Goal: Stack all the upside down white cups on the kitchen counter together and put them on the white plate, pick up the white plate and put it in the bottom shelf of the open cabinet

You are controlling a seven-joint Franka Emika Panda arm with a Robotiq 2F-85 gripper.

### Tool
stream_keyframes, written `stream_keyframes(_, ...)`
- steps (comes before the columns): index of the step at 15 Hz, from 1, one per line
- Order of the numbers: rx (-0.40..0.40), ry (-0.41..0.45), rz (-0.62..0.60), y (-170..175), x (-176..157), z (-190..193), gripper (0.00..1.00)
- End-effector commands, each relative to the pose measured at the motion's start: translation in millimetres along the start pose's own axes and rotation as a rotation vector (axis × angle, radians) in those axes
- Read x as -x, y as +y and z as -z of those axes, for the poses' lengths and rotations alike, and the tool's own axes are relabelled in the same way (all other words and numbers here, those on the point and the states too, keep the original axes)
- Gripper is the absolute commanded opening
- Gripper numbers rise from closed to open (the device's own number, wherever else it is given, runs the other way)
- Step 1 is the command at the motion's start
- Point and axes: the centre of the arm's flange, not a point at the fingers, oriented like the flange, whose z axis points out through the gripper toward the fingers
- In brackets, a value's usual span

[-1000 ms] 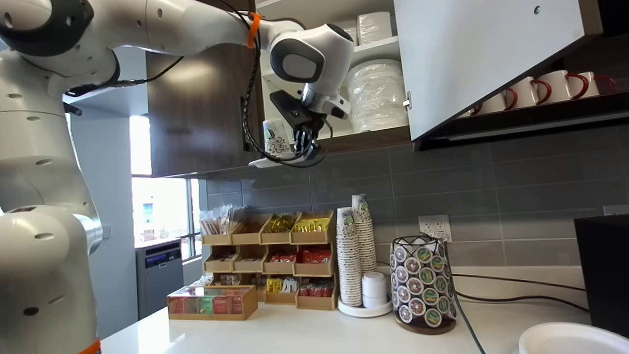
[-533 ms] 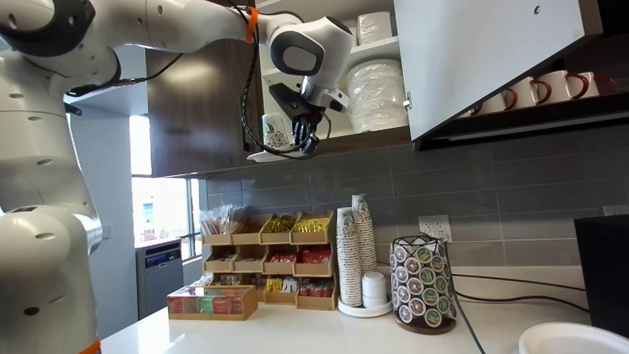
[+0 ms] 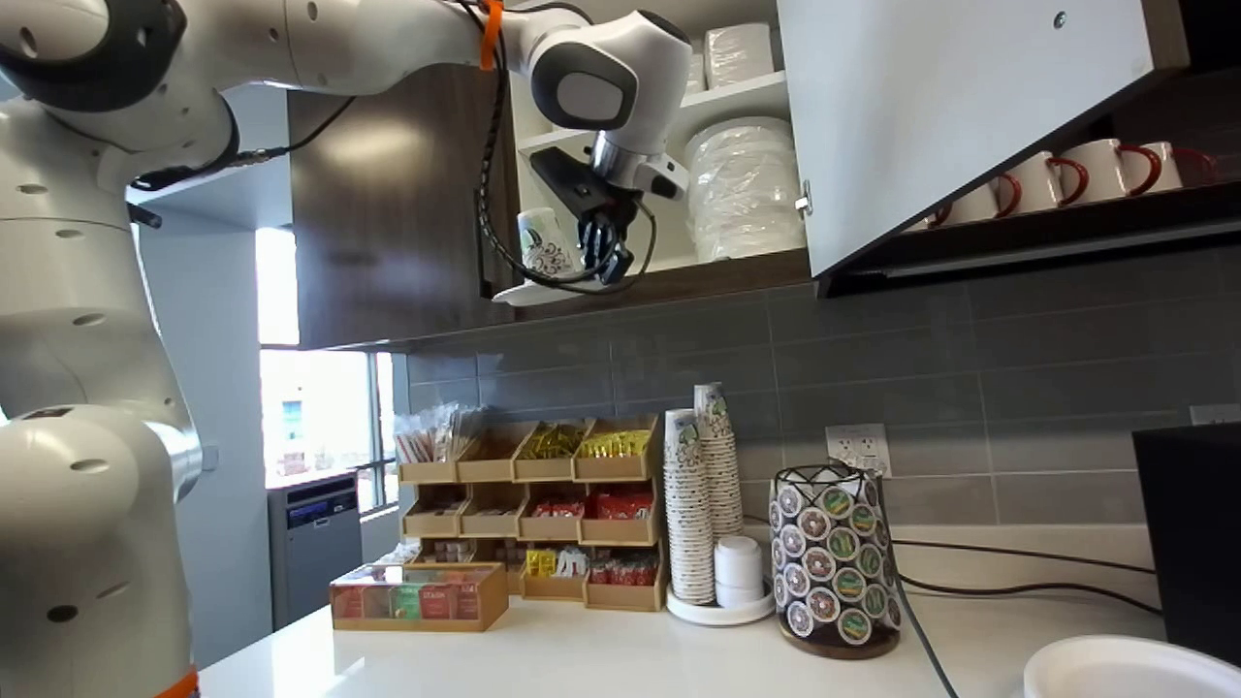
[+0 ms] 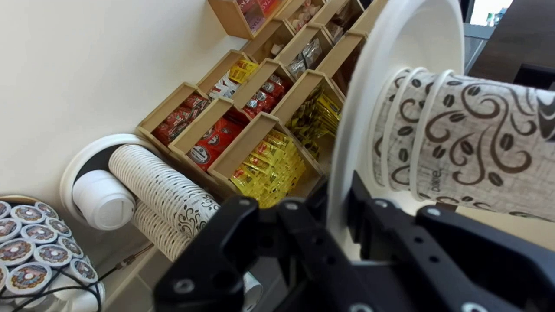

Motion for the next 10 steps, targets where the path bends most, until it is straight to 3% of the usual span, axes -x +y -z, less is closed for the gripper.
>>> stream_keyframes(1, -0.016, 0.014, 0.009, -19, -10, 13, 0.06)
stream_keyframes(10, -0.052, 0.033, -0.040, -58, -42, 12, 0.05)
